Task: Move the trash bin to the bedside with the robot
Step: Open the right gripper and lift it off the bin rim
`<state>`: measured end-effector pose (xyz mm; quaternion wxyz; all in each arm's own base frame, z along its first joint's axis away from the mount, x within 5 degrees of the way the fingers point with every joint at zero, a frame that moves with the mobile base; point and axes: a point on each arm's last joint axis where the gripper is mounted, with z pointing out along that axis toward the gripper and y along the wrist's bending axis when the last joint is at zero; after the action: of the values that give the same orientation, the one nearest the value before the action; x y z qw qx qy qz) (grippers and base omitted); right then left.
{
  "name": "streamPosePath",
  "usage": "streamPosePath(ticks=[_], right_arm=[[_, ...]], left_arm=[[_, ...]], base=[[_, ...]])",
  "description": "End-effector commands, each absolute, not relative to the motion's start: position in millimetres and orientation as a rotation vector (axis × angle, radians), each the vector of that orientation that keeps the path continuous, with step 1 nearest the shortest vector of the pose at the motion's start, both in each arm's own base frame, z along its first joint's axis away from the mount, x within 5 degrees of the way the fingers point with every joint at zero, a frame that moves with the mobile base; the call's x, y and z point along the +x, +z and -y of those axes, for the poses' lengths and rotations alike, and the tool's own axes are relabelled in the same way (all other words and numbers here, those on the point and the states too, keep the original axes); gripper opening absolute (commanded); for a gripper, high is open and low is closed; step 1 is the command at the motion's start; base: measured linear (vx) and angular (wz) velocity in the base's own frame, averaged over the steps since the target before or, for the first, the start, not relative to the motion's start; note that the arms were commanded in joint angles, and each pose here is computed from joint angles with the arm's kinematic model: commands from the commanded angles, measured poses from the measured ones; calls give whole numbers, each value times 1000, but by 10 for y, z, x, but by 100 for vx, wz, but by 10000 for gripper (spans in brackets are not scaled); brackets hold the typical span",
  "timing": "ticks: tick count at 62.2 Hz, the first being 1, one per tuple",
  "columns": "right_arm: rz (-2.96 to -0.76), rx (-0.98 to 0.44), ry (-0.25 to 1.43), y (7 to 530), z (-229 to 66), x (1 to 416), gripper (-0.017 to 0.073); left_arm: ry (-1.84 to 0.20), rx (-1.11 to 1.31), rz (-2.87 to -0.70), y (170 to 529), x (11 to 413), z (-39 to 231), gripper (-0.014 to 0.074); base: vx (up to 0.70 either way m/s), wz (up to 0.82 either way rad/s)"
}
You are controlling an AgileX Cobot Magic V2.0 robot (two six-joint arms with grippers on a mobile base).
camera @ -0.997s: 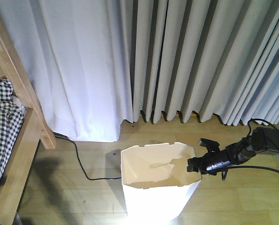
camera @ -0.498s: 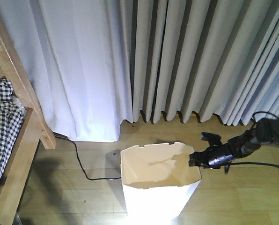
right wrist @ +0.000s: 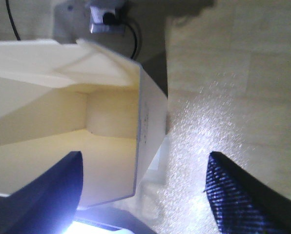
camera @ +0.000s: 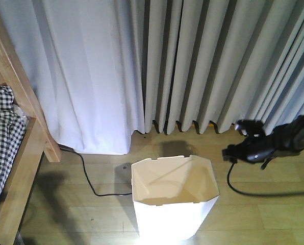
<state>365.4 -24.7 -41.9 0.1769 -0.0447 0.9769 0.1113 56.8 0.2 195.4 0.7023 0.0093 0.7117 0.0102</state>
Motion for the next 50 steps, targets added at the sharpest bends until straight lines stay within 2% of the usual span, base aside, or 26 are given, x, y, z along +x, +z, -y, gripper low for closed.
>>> streamPosePath(ticks=[1,25,41,50], right_arm=[[-2634,-183,285,207,249,3681,512],[-2306,-184,29,1843,262,3041,512],[-2050,60,-120,2583,313,2310,512],[-1926,153,-187,2749,327,1847,512]], left_arm=[[-2,9,-1507,1991,560,4,-6],[-2,9,-1507,1991,560,4,-6],[-2,9,-1507,1991,560,4,-6],[-2,9,-1507,1991,560,4,-6]], base=[[0,0],[0,0],[0,0],[0,0]])
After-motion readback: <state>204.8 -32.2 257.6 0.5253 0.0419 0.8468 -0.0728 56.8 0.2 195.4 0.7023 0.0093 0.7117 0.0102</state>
